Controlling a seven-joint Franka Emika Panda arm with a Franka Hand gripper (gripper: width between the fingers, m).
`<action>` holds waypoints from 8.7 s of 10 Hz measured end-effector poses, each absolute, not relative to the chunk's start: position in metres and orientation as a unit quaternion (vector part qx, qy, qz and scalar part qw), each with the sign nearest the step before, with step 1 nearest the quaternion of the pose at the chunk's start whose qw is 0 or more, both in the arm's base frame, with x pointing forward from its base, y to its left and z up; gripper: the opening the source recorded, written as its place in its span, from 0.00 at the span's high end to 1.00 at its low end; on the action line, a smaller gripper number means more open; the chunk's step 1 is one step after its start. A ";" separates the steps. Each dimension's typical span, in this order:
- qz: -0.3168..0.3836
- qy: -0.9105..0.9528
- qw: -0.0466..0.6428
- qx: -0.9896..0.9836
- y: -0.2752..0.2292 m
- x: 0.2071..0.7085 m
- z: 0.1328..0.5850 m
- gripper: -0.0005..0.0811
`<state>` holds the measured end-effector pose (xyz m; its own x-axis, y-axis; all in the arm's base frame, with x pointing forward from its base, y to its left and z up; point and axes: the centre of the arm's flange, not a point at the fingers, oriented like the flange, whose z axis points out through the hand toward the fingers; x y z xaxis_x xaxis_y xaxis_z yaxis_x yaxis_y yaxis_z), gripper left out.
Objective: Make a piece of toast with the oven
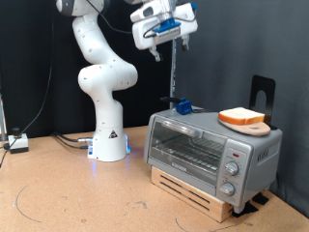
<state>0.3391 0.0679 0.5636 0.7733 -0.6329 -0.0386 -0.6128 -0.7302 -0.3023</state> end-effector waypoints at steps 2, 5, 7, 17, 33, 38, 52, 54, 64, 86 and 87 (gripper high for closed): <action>-0.032 0.320 0.163 -0.933 0.067 0.338 0.565 0.00; -0.020 0.285 0.166 -0.944 0.055 0.340 0.548 0.00; -0.020 0.288 0.153 -0.945 0.046 0.345 0.531 0.00; -0.011 0.201 0.170 -0.965 0.032 0.343 0.478 0.00; -0.015 0.195 0.122 -0.973 0.036 0.351 0.359 0.00; -0.025 0.212 0.111 -0.971 0.016 0.359 0.355 0.00; -0.045 0.273 0.095 -0.956 -0.021 0.436 0.310 0.00; -0.044 0.273 0.092 -0.957 -0.023 0.437 0.309 0.00; -0.049 0.292 0.058 -0.954 -0.044 0.451 0.297 0.00; -0.044 0.312 0.041 -0.948 -0.121 0.495 0.222 0.00; -0.027 0.306 0.082 -0.948 -0.119 0.493 0.234 0.00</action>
<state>0.4926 -0.1187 0.2335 0.8110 -0.5851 0.0005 -0.5764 -0.7990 -0.1712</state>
